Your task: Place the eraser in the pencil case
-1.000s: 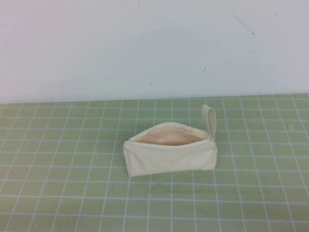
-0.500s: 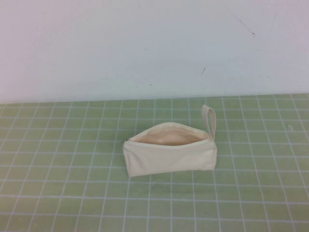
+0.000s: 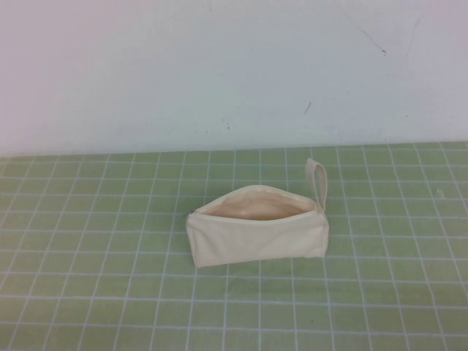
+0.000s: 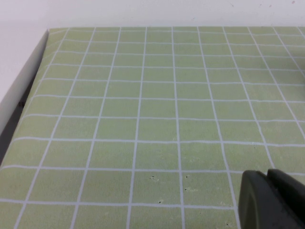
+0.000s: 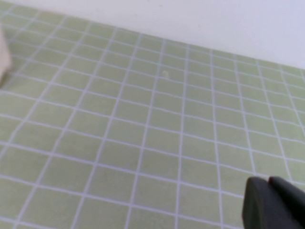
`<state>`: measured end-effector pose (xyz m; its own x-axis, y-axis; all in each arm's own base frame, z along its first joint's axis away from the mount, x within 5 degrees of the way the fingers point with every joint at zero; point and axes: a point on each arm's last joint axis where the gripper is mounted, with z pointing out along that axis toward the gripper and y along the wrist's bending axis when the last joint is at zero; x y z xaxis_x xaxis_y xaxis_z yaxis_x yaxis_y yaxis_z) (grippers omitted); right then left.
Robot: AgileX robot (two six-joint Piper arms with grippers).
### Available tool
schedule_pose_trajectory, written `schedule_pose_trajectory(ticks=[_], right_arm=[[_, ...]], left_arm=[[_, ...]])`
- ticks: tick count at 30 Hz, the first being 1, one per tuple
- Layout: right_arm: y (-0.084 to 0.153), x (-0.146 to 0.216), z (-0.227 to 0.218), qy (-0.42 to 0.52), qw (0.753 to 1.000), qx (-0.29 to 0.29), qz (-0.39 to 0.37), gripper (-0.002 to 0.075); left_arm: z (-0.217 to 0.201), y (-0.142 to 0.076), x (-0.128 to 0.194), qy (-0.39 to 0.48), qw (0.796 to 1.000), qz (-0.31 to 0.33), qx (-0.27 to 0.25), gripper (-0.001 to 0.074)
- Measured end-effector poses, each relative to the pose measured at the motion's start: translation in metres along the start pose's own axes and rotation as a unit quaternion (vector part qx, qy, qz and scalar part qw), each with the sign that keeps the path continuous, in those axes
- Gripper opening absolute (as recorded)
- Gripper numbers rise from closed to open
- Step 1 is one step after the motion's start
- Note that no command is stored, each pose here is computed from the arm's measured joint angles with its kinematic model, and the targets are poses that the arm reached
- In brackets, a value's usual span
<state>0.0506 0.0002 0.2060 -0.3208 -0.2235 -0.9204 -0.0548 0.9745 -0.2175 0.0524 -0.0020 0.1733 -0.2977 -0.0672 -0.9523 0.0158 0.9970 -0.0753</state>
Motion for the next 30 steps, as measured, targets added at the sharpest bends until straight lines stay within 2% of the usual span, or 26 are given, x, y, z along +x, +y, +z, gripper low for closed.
schedule_pose_trajectory(ticks=[7,30], right_arm=[[0.006,0.035,0.012,0.017,1.000,0.015,0.008,0.0000],[0.006,0.035,0.012,0.016,1.000,0.015,0.021,-0.0001]], left_arm=[[0.000,0.000,0.000,0.000,1.000,0.000,0.000,-0.0001],[0.000,0.000,0.000,0.000,1.000,0.001,0.000,-0.0001]])
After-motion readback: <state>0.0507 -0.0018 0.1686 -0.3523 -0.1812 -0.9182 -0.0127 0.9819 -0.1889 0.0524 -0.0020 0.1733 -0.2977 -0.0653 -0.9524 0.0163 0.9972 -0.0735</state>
